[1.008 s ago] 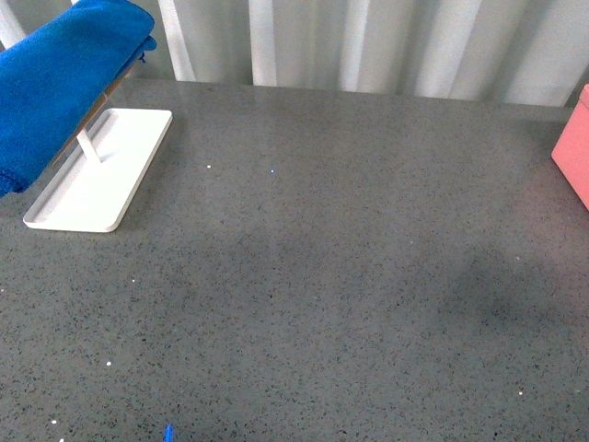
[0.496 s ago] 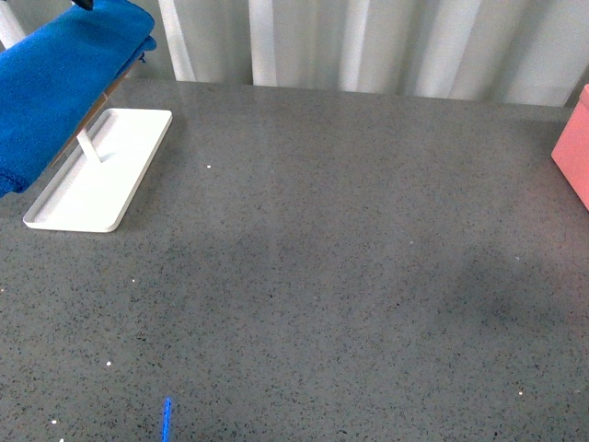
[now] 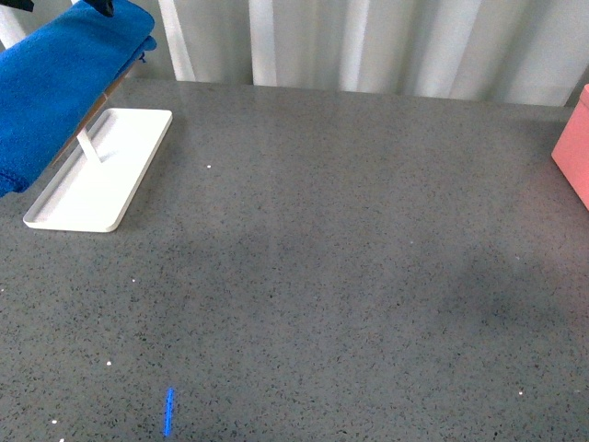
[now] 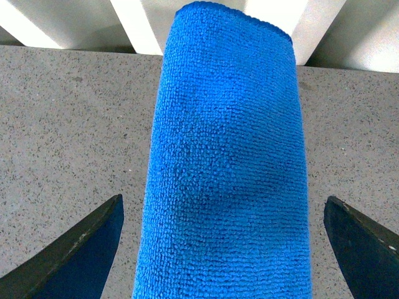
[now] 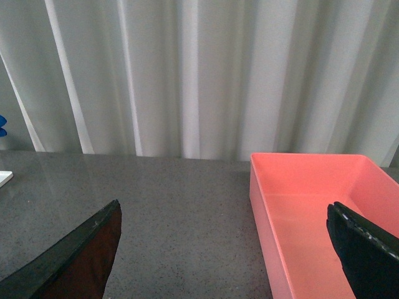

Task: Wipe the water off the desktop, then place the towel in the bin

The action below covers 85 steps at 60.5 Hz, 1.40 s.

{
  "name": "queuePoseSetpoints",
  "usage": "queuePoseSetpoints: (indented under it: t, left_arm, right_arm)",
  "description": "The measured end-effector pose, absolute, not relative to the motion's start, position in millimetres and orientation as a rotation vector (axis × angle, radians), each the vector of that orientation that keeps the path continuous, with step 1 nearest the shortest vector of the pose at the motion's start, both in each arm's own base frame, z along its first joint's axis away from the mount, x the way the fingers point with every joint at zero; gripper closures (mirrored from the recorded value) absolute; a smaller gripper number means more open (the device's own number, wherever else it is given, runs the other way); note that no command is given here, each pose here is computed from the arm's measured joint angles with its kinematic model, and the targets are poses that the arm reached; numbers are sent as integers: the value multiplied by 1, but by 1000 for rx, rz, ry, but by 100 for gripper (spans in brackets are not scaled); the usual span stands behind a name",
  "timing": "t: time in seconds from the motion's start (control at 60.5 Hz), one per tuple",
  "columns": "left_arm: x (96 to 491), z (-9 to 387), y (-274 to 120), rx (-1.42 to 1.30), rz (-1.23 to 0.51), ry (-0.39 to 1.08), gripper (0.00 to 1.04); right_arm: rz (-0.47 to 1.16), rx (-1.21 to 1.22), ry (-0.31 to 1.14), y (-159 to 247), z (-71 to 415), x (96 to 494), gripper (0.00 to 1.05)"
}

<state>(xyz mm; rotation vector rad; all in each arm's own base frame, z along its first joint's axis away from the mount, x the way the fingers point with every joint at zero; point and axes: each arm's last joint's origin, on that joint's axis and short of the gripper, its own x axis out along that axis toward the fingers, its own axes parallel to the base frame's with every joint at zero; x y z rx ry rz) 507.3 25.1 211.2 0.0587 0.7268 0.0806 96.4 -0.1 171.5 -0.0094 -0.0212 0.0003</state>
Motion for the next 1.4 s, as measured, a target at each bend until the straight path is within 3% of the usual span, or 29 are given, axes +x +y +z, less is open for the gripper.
queuePoseSetpoints:
  t: [0.297,0.677,0.892,1.157,1.404]
  left_arm:
    - [502,187,27,134,71,761,8]
    - [502,184,31,138,73,764,69]
    - [501,188,34,131,70,757,98]
    - [494,213,34,117,35,722,99]
    - [455,297,-6,102,-136,489,99]
  right_arm:
    - [0,-9,-21,0,171,96,7]
    - [0,-9,-21,0,171,96,7]
    - [0,-9,-21,0,171,96,7]
    - [0,-9,-21,0,171,96,7]
    - [0,-9,-21,0,171,96,7]
